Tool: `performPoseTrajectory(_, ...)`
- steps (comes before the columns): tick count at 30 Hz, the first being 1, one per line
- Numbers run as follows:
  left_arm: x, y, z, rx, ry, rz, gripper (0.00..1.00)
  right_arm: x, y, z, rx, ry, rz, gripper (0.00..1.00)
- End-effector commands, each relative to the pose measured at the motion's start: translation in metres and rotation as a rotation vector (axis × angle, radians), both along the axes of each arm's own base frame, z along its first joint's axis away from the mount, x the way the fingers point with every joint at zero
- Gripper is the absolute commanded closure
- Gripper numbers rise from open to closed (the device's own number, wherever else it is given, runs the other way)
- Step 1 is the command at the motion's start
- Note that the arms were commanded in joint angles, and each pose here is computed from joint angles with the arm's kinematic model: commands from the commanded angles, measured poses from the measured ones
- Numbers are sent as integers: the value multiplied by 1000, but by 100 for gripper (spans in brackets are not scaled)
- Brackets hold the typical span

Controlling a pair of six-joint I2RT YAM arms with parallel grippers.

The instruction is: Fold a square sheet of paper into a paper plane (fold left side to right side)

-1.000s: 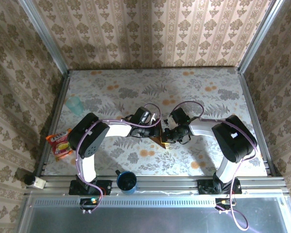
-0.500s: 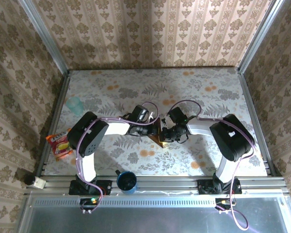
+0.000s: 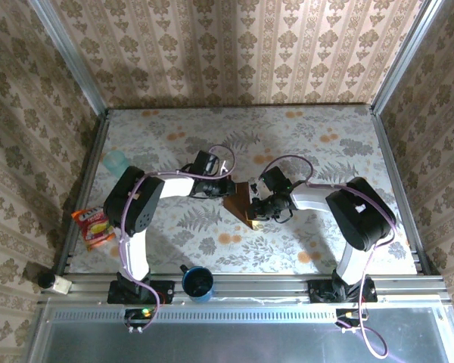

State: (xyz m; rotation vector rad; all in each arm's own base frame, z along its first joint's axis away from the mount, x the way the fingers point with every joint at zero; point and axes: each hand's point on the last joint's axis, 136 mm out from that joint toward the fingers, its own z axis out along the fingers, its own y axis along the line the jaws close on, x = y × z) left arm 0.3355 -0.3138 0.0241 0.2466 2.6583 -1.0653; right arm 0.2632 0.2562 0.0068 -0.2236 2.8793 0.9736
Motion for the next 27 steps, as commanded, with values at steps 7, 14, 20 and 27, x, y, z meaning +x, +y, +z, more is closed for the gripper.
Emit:
performPoseTrajectory(7, 52, 40, -3, 96, -70, 80, 100, -62, -56, -66, -297, 211, -3, 100)
performPoseTrajectory(14, 36, 38, 44, 47, -150, 55, 100, -52, -43, -54, -221, 175, -17, 100)
performPoseTrajectory(20, -11, 13, 63, -35, -155, -27, 100, -47, -40, -51, -210, 160, -23, 100)
performPoseTrajectory(27, -37, -28, 53, -102, -97, -129, 100, -45, -38, -49, -199, 152, -24, 100)
